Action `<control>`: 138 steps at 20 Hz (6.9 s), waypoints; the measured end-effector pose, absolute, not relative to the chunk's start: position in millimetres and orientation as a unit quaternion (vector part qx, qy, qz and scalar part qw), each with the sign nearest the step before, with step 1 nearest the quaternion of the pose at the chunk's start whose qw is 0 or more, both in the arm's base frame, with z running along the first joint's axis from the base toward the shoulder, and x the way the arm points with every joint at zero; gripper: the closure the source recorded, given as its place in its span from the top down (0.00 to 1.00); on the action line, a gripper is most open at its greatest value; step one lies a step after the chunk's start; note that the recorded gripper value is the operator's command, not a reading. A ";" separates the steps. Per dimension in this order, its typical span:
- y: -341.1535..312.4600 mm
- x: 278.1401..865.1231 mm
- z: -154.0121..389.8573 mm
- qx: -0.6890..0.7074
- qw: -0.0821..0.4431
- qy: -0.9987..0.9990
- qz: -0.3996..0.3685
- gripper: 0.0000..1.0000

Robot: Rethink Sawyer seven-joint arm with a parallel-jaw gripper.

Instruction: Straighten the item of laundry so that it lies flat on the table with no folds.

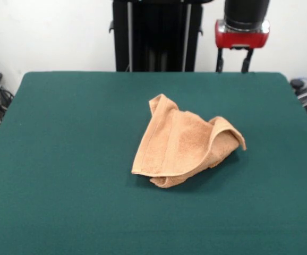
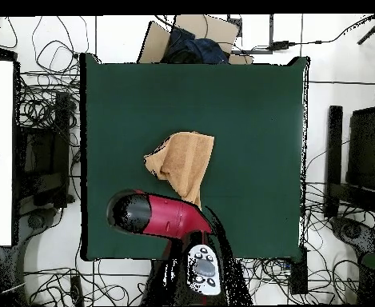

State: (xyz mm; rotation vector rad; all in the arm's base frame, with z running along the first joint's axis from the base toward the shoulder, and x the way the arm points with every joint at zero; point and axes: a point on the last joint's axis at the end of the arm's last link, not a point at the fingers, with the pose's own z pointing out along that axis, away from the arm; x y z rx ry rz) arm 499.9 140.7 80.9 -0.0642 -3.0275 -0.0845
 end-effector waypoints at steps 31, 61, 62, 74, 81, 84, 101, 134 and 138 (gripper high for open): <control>144.5 553.4 38.9 -0.016 0.067 -0.997 -0.034 1.00; 134.9 574.6 -20.6 -0.058 0.100 -0.990 -0.076 1.00; 135.6 574.3 -21.3 -0.058 0.100 -0.990 -0.077 1.00; 136.8 572.8 -23.7 -0.057 0.103 -0.990 -0.078 1.00; 138.3 573.7 -21.7 -0.056 0.101 -0.990 -0.078 1.00; 145.0 574.9 -15.6 -0.047 0.096 -0.992 -0.073 1.00; 170.1 622.2 38.8 -0.012 0.084 -0.994 -0.066 1.00; 127.2 624.6 4.7 -0.066 0.064 -0.993 -0.070 1.00; 127.8 623.4 3.6 -0.067 0.062 -0.993 -0.070 1.00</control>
